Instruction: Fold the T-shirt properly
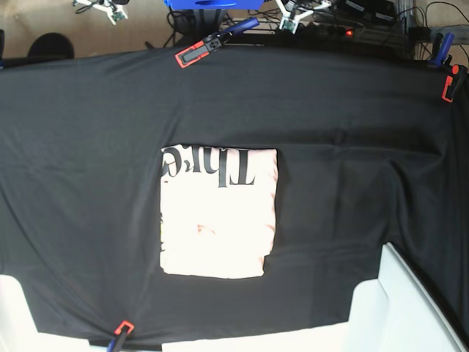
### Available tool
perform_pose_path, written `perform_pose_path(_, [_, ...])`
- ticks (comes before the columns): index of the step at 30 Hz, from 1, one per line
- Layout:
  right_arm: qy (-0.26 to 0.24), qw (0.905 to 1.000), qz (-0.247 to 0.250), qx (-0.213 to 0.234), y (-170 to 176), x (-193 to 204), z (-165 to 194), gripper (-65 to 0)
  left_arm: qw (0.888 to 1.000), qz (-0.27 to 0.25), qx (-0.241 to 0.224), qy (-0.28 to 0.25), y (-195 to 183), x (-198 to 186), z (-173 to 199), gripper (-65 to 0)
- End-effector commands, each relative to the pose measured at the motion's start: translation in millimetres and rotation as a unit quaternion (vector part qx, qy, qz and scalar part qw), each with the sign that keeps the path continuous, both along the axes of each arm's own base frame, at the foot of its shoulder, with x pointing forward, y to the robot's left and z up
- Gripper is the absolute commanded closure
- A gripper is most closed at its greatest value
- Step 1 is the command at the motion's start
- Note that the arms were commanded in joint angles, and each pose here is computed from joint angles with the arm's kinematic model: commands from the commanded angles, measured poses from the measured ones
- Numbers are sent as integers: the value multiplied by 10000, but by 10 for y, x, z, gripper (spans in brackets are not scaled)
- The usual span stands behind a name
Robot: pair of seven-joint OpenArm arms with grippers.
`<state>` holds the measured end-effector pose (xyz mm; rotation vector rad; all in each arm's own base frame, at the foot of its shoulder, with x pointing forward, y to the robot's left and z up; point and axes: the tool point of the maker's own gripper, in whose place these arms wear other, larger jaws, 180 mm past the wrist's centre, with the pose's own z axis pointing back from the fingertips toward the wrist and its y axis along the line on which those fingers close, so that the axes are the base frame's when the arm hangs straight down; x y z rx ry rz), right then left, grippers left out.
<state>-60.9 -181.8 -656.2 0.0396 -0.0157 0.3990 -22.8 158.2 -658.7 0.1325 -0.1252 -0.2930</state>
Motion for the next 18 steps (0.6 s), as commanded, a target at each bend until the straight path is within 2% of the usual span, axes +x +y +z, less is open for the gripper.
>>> perform_pose_path(1, [1,10000,-18,-50,-65,-21,8,0,9998,72,105,-120,79,80,12,0])
perform_pose_path(4, [6,10000,-18,-60,-70,-11,7,0,9957,453,747,-296,358,130,70,0])
perform_pose_path(7, [-7,10000,-19,-77,-82,23,3,-1,9861,703,1440,-435,587,142,164,0])
perform_pose_path(18, [-6,10000,-36,-76,-69,20,1,-1,9851,721,1505,-410,552,123,169,0])
